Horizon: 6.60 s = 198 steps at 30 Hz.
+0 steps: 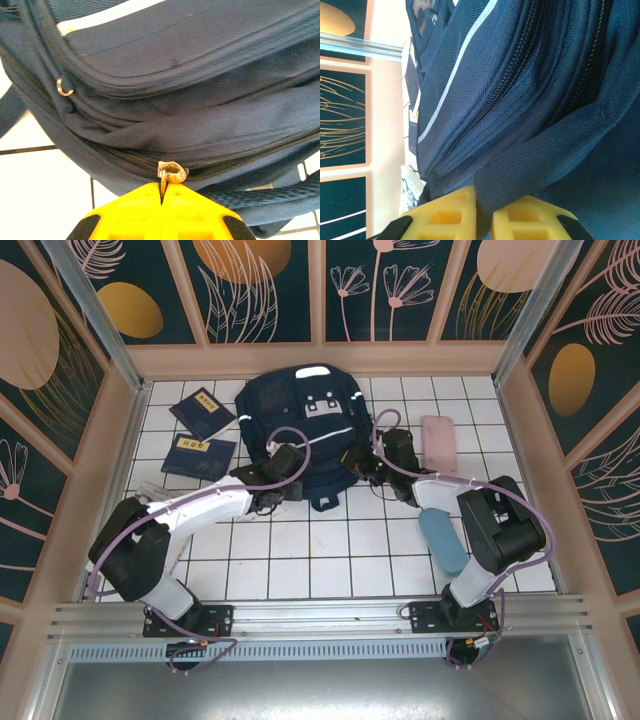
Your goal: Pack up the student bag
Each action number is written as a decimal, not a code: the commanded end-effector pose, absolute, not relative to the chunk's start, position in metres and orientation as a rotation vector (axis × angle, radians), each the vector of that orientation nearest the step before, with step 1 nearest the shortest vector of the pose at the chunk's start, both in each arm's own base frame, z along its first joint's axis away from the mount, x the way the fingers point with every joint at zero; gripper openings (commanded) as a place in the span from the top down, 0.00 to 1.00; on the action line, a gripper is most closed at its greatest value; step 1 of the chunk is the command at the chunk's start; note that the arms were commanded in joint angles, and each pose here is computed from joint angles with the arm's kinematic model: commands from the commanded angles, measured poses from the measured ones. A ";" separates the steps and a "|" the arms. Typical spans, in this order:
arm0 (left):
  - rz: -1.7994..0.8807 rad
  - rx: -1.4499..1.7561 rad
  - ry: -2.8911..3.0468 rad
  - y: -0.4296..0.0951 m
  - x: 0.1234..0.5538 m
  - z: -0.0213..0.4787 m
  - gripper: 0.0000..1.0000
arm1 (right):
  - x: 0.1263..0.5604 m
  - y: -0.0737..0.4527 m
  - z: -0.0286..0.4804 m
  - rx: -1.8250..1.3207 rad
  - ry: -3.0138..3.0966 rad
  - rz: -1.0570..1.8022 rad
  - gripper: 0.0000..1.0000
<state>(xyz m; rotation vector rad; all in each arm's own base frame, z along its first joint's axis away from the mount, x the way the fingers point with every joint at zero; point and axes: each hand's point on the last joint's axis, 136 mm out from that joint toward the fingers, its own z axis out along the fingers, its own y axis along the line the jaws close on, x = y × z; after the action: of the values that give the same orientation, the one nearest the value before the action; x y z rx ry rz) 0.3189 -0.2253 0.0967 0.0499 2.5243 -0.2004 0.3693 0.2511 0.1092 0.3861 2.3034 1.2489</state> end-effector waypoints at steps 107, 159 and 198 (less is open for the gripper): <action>0.007 -0.598 2.385 -0.048 0.382 0.100 0.02 | 0.370 0.214 0.143 0.385 2.357 0.892 0.28; -0.423 -0.440 2.574 -0.178 0.259 0.083 0.02 | 0.367 0.227 0.149 0.342 2.375 0.867 0.29; -0.579 -0.339 2.739 -0.202 0.238 0.023 0.09 | 0.352 0.256 0.139 0.189 2.421 0.878 0.09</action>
<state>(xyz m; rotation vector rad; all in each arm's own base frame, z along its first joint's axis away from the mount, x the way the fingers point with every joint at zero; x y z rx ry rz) 0.2722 -0.2093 0.0439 -0.2807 2.5895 -0.5878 0.3573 0.2572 0.1293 0.2227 2.4433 0.8732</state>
